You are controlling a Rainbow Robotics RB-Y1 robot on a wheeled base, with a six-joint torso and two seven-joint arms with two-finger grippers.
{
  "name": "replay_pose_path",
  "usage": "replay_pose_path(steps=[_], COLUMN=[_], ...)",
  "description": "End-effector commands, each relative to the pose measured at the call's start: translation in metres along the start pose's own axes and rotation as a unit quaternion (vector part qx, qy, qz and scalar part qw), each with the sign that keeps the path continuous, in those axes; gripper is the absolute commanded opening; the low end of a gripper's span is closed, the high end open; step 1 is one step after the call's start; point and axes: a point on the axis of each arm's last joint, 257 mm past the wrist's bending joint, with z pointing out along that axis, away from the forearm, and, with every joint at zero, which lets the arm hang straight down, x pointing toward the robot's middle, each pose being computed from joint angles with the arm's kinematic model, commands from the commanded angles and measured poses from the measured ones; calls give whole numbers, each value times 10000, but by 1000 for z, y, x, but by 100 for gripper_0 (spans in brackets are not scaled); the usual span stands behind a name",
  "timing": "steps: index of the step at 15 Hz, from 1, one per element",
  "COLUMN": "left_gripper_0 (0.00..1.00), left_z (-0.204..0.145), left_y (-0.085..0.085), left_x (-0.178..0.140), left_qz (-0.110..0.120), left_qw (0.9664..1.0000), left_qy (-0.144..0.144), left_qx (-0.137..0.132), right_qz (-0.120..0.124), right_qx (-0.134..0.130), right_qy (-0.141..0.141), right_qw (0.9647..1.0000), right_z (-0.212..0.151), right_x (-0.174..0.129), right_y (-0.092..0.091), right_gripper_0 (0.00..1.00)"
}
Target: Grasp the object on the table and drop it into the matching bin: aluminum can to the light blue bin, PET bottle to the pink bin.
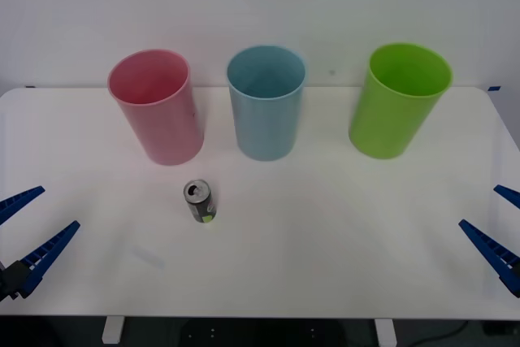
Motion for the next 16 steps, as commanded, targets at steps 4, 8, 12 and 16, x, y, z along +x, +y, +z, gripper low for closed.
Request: replay_pose_path(steps=[4,8,12,16], left_gripper_0=[100,100,100,100], left_z=[-10,-15,-19,-14], left_y=[0,3,-7,-16], left_x=[28,40,53,70], left_qz=[-92,107,76,193], left_qw=[9993,9979,9969,9948], left_qy=[349,624,784,994], left_qx=[-115,-132,-42,91], right_qz=[0,0,0,0], right_qx=[0,0,0,0], right_qy=[0,0,0,0], right_qw=[10000,10000,10000,10000], right_z=[0,0,0,0], right_x=[0,0,0,0], right_y=[0,0,0,0], right_gripper_0=[100,100,100,100])
